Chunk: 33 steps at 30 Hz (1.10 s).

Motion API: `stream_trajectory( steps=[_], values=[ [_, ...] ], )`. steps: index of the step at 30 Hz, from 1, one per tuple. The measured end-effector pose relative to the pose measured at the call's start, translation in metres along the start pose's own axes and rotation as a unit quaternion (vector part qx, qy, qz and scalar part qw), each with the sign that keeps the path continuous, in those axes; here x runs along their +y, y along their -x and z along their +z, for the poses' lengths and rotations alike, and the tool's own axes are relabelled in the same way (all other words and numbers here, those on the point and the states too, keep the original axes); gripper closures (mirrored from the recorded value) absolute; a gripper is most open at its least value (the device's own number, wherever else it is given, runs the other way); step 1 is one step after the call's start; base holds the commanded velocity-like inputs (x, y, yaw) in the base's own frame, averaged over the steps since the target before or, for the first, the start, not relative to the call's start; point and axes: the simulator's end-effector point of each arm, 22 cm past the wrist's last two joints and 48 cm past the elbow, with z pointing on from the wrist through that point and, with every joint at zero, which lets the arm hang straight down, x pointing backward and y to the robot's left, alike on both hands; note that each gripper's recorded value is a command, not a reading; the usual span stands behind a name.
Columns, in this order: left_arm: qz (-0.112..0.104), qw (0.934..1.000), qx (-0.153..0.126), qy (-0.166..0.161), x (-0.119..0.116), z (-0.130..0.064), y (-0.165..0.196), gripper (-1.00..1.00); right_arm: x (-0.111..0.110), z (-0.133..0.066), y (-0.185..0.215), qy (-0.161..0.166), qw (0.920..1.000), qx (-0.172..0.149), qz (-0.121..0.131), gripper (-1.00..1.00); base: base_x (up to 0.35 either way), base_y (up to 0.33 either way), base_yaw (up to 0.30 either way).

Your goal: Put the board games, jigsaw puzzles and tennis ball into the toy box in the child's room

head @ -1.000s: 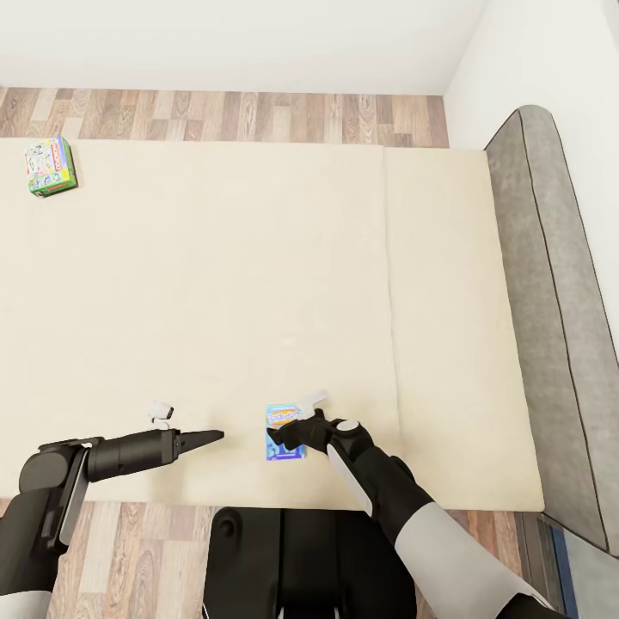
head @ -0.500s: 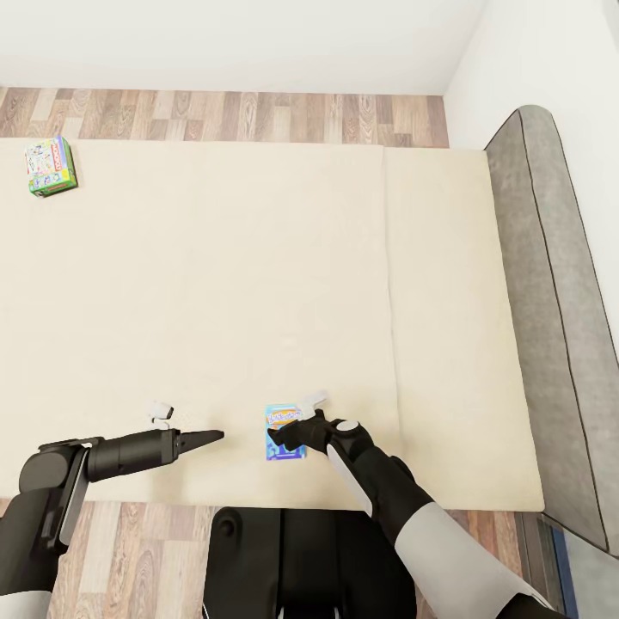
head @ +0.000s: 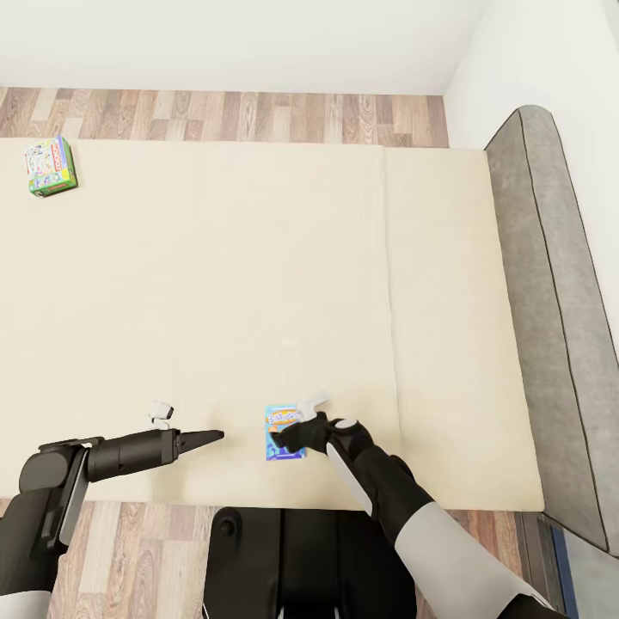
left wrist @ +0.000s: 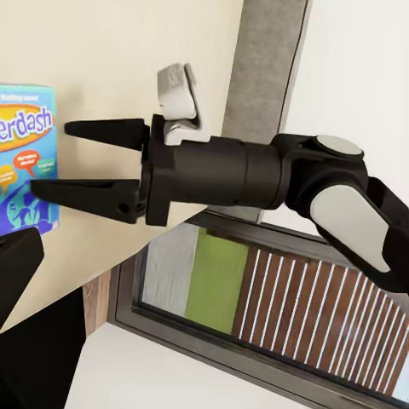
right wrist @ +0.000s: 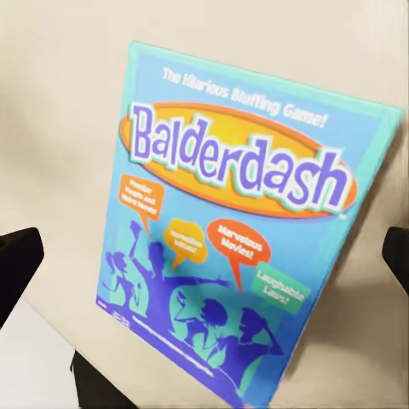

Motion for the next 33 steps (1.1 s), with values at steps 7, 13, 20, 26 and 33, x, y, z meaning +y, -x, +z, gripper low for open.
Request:
stream_trajectory(
  steps=[7, 13, 20, 26, 33],
  values=[
    [0.000, 1.0000, 0.000, -0.001, 0.000, 0.000, 0.000, -1.00, -0.008, -0.002, 0.001, -0.020, 0.9998, 0.007, 0.000, -1.00, 0.000, 0.000, 0.000],
    [0.000, 1.0000, 0.000, 0.000, 0.000, 0.000, 0.000, -1.00, -0.010, -0.003, 0.000, -0.026, 0.9996, 0.012, 0.001, -1.00, 0.000, 0.000, 0.000],
    [-0.001, 1.0000, -0.001, -0.001, -0.001, 0.001, 0.000, -1.00, -0.011, -0.003, -0.002, -0.029, 0.9995, 0.015, 0.001, -1.00, 0.000, 0.000, 0.000],
    [-0.001, 1.0000, -0.001, -0.003, -0.002, 0.003, -0.001, -1.00, -0.025, -0.005, -0.002, -0.061, 0.9980, 0.017, 0.002, -1.00, 0.000, 0.000, 0.000],
    [-0.001, 1.0000, -0.001, -0.004, -0.002, 0.004, -0.001, -1.00, -0.035, -0.007, -0.005, -0.084, 0.9962, 0.024, 0.010, -1.00, 0.000, 0.000, 0.000]
  ],
)
